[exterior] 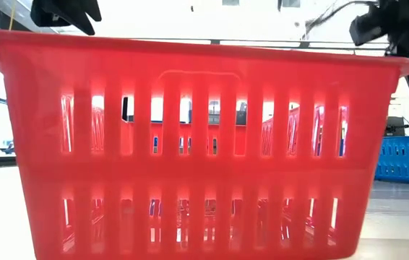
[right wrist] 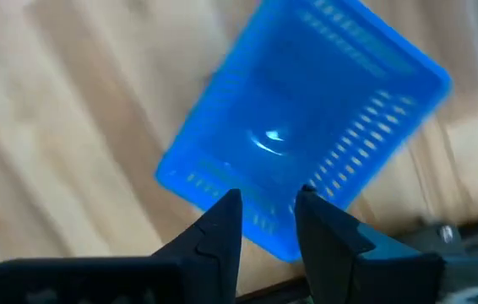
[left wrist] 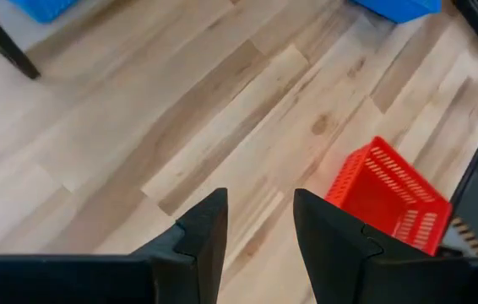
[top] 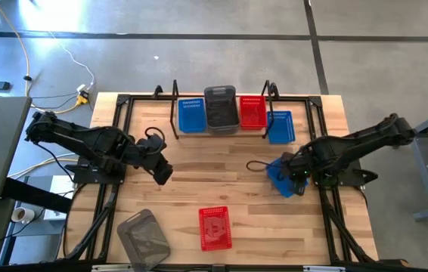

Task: Stack baskets on shelf by color
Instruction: Stack the bottom blue bin on the blue bin on the shelf

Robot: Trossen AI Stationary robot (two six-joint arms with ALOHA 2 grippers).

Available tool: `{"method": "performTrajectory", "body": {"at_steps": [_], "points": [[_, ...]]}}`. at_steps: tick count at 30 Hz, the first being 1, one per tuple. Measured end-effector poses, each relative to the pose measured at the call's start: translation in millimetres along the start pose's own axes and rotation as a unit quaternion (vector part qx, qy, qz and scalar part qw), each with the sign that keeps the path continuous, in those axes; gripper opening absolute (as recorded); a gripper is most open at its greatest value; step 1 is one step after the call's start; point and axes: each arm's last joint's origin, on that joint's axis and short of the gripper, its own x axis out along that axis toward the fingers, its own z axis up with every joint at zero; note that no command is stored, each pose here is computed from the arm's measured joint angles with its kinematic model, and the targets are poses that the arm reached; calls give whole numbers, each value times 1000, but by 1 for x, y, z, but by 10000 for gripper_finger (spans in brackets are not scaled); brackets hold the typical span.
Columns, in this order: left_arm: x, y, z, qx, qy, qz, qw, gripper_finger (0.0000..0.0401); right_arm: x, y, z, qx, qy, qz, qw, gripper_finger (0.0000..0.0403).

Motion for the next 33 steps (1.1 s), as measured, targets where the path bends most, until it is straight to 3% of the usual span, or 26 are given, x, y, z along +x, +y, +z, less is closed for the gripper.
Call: {"method": "performTrajectory", "body": {"at_steps": [13,24,33], "points": [[-2,-14,-5,-16,-11,-48,999,129,37,-25,-10,168,31,-85,982,99],[10,-24,-2,-19,-30,-52,998,129,55,-36,-12,184,42,-97,977,99],[22,-31,-3,2,-26,-42,999,129,59,-38,-4,195,35,-61,978,99]]}}
